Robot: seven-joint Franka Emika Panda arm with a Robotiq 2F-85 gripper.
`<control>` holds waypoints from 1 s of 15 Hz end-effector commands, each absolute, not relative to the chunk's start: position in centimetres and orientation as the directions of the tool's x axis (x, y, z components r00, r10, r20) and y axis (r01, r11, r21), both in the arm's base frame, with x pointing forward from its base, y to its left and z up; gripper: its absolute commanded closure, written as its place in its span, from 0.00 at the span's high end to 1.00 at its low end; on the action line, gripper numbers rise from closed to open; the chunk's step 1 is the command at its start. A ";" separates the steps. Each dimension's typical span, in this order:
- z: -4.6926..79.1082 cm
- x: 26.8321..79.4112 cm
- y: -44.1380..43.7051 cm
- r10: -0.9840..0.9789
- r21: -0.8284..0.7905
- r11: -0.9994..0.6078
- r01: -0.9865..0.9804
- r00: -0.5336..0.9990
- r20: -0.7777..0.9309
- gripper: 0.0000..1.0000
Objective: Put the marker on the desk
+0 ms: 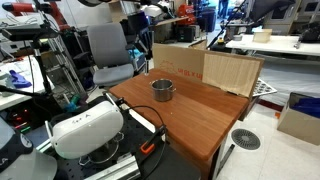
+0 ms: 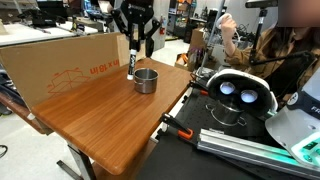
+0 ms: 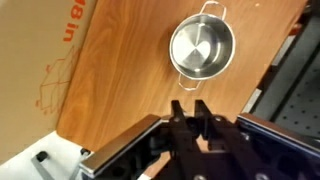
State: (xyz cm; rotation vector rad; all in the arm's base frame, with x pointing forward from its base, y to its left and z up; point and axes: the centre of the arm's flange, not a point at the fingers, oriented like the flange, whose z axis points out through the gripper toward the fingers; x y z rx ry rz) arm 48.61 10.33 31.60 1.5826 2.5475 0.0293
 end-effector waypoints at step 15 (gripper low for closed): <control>24.1 59.2 16.6 0.838 -0.348 0.505 0.789 -0.546 -0.022 0.05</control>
